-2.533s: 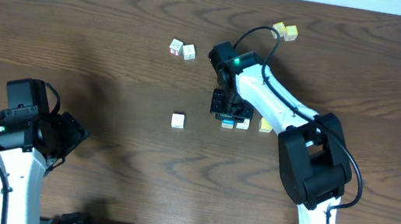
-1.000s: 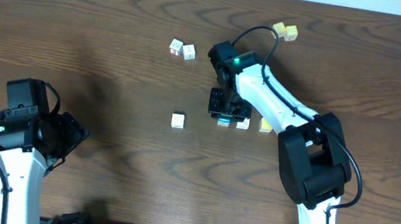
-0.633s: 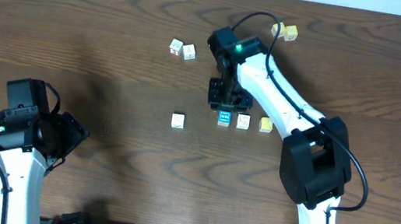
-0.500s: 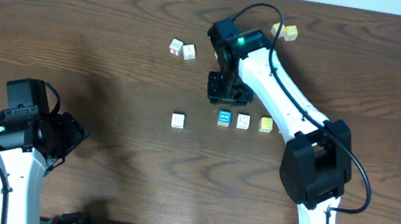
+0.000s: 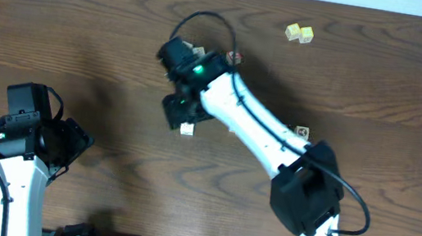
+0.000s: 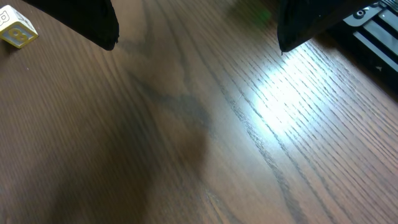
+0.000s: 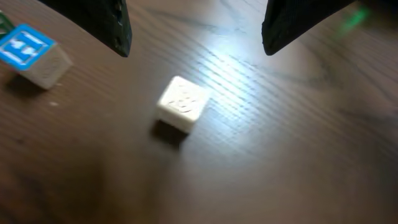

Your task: Lift 5 blocks

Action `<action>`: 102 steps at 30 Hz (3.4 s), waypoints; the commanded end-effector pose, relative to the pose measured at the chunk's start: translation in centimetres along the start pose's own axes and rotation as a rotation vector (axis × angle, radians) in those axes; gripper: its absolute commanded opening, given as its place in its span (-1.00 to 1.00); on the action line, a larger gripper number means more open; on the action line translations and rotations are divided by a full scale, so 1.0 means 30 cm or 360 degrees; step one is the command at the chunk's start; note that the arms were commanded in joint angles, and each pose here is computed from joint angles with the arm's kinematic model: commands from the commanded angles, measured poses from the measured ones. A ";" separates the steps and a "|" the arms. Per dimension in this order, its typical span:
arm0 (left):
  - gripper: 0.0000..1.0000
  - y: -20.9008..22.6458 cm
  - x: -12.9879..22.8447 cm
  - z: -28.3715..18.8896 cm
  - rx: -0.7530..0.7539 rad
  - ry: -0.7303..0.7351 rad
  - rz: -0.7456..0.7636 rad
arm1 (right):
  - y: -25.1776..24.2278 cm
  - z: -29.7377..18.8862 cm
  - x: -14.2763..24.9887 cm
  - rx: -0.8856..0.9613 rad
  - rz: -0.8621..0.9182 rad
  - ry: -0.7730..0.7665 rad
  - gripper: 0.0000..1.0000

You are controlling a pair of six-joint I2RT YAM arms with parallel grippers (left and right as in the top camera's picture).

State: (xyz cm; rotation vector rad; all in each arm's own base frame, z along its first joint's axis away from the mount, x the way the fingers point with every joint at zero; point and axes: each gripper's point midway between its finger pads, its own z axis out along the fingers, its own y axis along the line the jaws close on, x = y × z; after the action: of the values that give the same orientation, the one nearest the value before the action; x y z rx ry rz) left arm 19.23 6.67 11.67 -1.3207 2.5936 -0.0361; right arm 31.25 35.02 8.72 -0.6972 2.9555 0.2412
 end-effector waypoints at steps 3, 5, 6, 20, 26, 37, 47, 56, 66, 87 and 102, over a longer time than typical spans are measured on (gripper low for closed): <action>0.64 0.000 -0.009 -0.012 0.0002 -0.0010 -0.0017 | -0.018 0.078 0.007 0.0160 0.0152 -0.0001 0.23; 0.64 0.000 -0.008 -0.012 0.0002 -0.0010 -0.0017 | -0.021 0.118 0.014 0.0178 0.0216 0.0027 0.22; 0.64 0.000 -0.008 -0.012 0.0002 -0.0010 -0.0016 | -0.027 0.143 0.020 0.0195 0.0249 0.0047 0.22; 0.63 0.000 -0.009 -0.012 0.0002 -0.0011 -0.0017 | -0.050 0.259 0.018 0.0220 0.0353 0.0091 0.16; 0.64 0.000 -0.009 -0.012 0.0002 -0.0010 -0.0017 | -0.088 0.255 0.004 0.0275 0.0421 0.0059 -0.04; 0.64 0.000 -0.008 -0.012 0.0002 -0.0010 -0.0017 | -0.142 0.250 -0.013 0.0301 0.0477 0.0048 -0.34; 0.64 0.000 -0.008 -0.012 0.0002 -0.0010 -0.0017 | -0.186 0.245 -0.010 0.0330 0.0511 0.0067 -0.59; 0.64 0.000 -0.008 -0.012 0.0002 -0.0010 -0.0017 | -0.310 0.228 -0.004 0.0367 0.0686 0.0124 -0.62; 0.64 0.000 -0.008 -0.012 0.0002 -0.0010 -0.0016 | -0.318 0.228 -0.002 0.0232 0.0773 0.0189 -0.63; 0.64 0.000 -0.008 -0.012 0.0001 -0.0009 -0.0017 | -0.274 0.230 0.023 0.0197 0.0804 0.0241 -0.59; 0.64 0.002 -0.006 -0.012 -0.0002 -0.0005 -0.0017 | -0.278 0.232 0.011 0.0202 0.0799 0.0213 -0.51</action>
State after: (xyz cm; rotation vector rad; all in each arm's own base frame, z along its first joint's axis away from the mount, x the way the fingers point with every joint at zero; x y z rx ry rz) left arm 19.10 6.61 11.64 -1.3228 2.5993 -0.0355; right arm 35.20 28.24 0.45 0.0565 3.2022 0.0363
